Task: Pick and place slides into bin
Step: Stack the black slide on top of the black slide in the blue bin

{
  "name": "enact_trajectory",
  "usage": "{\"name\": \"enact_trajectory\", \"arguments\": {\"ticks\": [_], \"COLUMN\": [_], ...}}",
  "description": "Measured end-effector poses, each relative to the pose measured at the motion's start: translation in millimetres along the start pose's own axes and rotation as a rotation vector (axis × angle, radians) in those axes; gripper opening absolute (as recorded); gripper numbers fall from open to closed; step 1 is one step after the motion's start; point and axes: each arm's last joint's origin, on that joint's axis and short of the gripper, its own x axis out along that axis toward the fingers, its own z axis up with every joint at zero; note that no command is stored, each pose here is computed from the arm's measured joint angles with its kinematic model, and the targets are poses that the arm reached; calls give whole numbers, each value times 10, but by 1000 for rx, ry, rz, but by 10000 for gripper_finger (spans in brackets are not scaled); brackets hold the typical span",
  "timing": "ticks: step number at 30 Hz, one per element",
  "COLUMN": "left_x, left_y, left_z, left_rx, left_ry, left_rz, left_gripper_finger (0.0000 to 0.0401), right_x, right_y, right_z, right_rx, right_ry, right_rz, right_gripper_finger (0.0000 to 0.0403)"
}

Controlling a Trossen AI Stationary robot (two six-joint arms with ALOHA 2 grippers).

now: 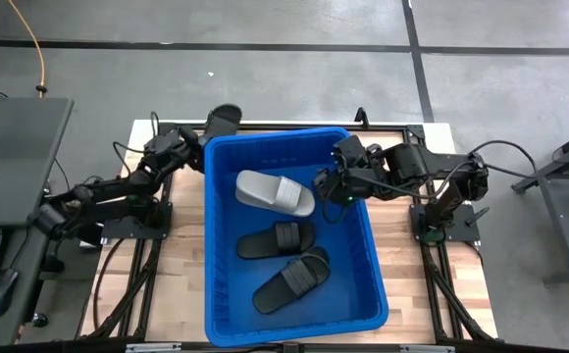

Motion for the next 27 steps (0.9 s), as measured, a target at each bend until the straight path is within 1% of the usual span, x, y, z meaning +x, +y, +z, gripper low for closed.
{"name": "enact_trajectory", "arguments": {"ticks": [2,5,7,10,13,15,17,20,21,23,27], "left_x": [-20,-56,-82,-129,-176,-194,-214,-247,-256,-266,-311], "left_y": [-45,-92,-139,-232,-384,-475,-571,-762,-829,-964,-1288], "left_z": [-7,-23,-20,-16,-11,-7,-6,-7,-7,-4,8], "left_rx": [66,100,138,157,188,239,266,317,350,424,626], "left_ry": [23,58,51,29,4,-8,-5,1,5,5,9], "left_rz": [-34,-69,-108,-190,-285,-314,-343,-397,-407,-391,-276], "left_gripper_finger": [0,0,0,0,0,0,0,0,0,0,0], "right_x": [0,0,0,-1,-2,-4,-6,-9,-9,-8,-9], "right_y": [6,14,20,40,65,83,96,117,120,119,112], "right_z": [4,8,12,25,48,60,67,82,84,84,83], "right_rx": [5,12,17,32,19,0,-10,3,5,4,1], "right_ry": [-3,-7,-10,-25,-57,-67,-74,-85,-87,-88,-89], "right_rz": [5,12,17,32,45,60,71,89,92,90,84], "right_gripper_finger": [296,296,296,296,296,296,296,296,296,296,296]}}
